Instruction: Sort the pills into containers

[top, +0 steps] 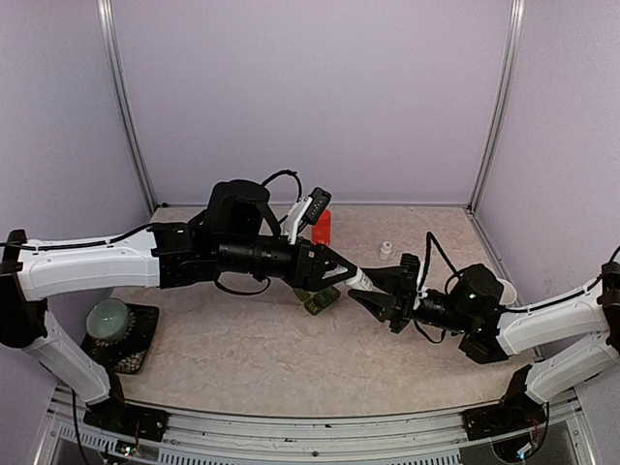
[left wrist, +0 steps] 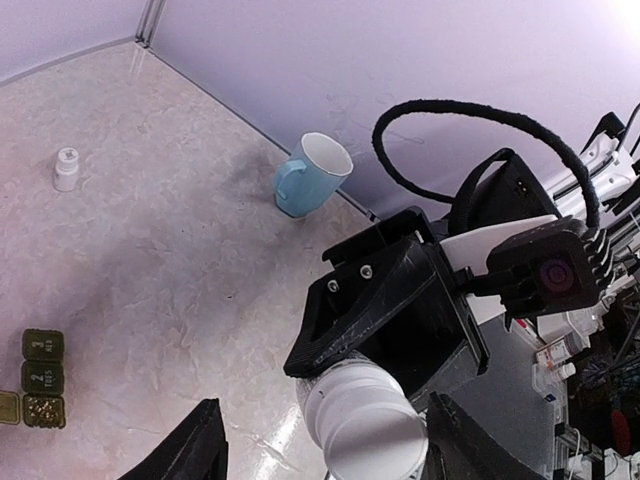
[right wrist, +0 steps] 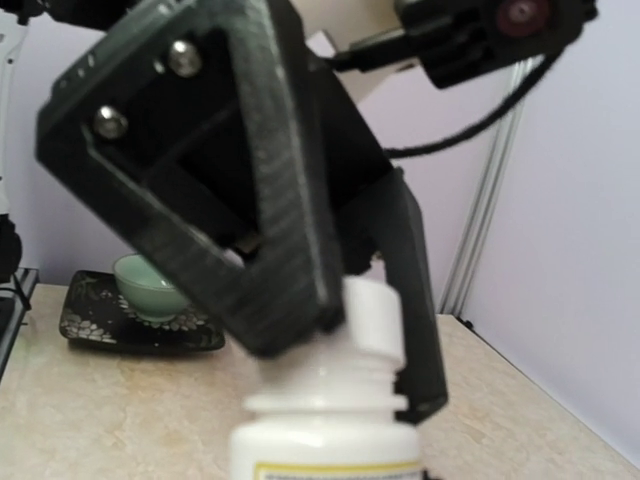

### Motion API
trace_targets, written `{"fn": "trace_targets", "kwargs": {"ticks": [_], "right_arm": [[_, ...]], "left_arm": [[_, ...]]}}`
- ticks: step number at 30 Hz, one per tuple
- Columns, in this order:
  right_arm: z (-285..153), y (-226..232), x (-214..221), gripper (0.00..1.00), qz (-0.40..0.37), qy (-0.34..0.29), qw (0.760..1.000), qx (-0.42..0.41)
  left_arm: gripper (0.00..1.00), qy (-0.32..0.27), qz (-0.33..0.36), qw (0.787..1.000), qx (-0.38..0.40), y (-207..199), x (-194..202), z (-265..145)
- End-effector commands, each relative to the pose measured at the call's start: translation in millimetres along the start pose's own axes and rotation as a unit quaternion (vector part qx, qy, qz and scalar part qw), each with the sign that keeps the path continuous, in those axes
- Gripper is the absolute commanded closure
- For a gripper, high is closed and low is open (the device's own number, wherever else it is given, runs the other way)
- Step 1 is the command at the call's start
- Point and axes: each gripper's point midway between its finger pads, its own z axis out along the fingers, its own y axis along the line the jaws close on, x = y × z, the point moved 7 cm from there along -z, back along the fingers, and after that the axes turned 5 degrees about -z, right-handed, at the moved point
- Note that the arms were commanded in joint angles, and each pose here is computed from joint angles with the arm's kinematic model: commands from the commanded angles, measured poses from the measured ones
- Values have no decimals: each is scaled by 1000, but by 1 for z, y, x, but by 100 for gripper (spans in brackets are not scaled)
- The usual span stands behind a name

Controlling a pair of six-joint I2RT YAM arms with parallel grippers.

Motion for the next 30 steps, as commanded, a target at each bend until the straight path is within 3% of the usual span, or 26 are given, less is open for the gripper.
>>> {"fn": "trace_targets", "kwargs": {"ticks": [1,10,18,30], "right_arm": [[2,-3,-7,94,12,1,1000,18],[4,-3,-3,94,11,28,999,11],[3,-9,-1,94,11,44,998,39],[1,-3,-11,95,12,18,1000,9]], "left_arm": [[33,-3,24,1000,-14,-9,-16,-13],[29,12,29,999,-17,-10,-16,-12],[40,28,21,999,-33,-3,-8,-7],[39,10,24,998,-56,2,-14,-2]]}}
